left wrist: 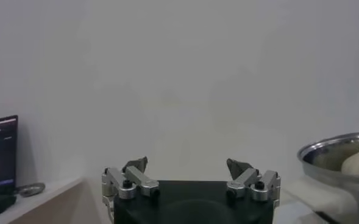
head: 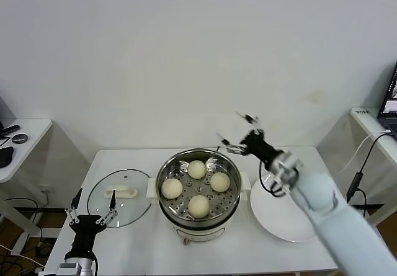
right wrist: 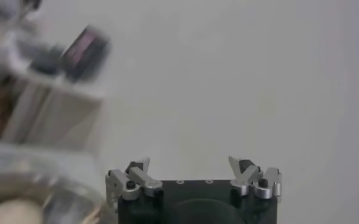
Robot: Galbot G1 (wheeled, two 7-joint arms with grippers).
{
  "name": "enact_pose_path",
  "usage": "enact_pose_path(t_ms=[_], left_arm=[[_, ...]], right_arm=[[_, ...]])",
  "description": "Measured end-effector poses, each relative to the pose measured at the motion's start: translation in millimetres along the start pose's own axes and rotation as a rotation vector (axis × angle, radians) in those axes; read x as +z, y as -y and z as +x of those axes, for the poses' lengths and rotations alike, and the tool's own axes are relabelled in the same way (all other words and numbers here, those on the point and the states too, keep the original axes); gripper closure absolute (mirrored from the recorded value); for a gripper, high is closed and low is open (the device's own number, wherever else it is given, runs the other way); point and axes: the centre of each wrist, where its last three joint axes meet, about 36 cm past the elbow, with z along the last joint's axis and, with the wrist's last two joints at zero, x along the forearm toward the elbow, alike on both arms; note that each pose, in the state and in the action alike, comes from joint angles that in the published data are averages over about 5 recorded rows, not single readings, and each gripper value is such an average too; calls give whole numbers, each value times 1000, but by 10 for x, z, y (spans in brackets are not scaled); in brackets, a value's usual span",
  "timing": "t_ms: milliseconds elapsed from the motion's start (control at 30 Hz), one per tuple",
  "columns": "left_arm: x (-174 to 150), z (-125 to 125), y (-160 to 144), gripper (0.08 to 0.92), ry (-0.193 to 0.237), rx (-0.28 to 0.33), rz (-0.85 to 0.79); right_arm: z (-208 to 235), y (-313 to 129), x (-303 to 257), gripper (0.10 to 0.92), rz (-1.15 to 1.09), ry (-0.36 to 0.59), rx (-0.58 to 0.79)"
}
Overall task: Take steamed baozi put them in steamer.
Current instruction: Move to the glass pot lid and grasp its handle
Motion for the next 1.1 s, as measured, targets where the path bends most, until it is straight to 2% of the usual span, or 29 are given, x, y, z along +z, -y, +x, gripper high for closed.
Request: enact_pose_path(t_ms=[167,367,500,700,867,1100], left_arm=[[56,-28,-67,177,-6,-17,-163],[271,-42,-327,177,-15,9,-526],[473,-64,-507,177,0,65,-782],[783,-130,-657,177,33,196,-1068],[982,-257,-673,177,54,280,-1189],[1143,-575,-664,177,97,332,-1275]], right_arm=[[661,-88,290,200,-51,-19,191],[1333,-192,367,200,-72,-68,374],[1641,-232,311,200,-65,-90,456],[1900,-283,190,200,-43,-103,527],[2005,-351,100,200,-38,-111,558],[2084,-448,33,200,-40,-126,572]])
